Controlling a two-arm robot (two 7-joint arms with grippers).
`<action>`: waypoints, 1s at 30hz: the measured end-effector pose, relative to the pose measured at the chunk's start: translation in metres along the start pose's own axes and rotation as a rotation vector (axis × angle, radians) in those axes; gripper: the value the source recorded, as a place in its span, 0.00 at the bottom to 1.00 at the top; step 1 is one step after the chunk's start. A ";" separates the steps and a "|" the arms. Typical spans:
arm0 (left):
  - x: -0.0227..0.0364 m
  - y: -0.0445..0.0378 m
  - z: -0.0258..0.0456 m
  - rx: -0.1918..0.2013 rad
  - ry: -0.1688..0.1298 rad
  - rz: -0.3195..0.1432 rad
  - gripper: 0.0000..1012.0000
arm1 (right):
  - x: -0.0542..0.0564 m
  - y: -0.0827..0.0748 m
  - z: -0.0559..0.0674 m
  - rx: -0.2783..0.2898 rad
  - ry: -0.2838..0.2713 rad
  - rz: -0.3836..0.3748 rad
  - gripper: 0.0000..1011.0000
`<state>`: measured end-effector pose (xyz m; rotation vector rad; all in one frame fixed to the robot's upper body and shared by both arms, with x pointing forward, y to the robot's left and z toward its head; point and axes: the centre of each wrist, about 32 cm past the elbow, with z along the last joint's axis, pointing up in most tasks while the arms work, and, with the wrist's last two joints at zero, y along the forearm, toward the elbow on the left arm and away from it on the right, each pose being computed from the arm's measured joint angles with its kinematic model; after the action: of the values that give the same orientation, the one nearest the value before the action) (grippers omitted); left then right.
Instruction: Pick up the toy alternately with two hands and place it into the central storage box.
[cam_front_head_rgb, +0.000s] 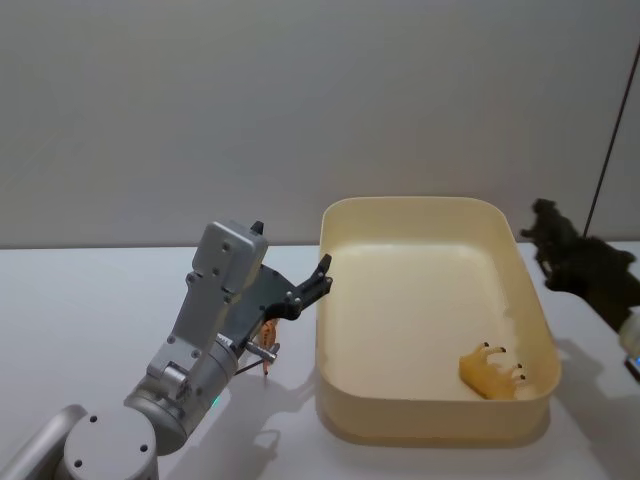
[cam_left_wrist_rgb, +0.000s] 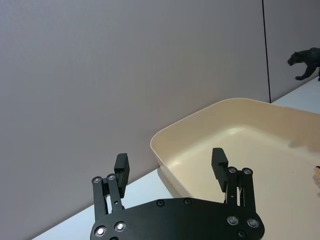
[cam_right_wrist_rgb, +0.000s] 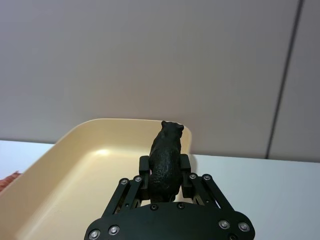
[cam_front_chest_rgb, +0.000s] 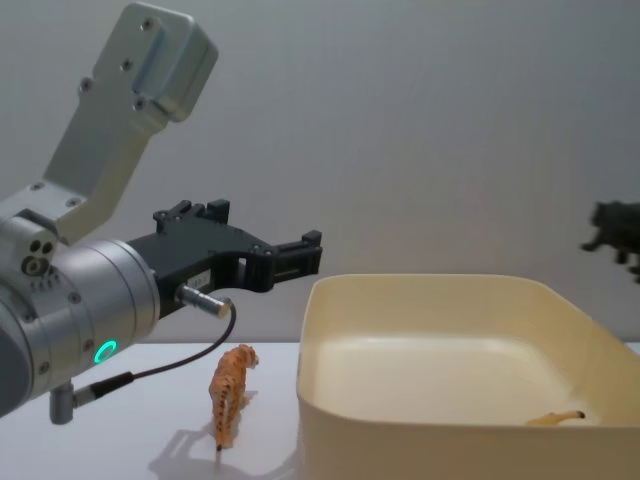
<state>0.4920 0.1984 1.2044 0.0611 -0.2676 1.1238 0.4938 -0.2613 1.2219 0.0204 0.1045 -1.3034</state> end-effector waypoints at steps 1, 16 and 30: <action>0.0000 0.0000 0.0000 0.000 0.000 0.000 0.99 | -0.003 0.002 0.001 0.000 0.000 0.010 0.31; 0.0000 0.0000 0.0000 0.000 0.000 0.000 0.99 | -0.035 0.024 0.008 -0.033 -0.023 0.106 0.55; 0.0000 0.0000 0.0000 0.000 0.000 0.000 0.99 | -0.045 0.031 0.010 -0.044 -0.033 0.136 0.95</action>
<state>0.4920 0.1984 1.2044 0.0611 -0.2676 1.1237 0.5129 -0.2105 1.2348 -0.0314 0.1020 -1.1651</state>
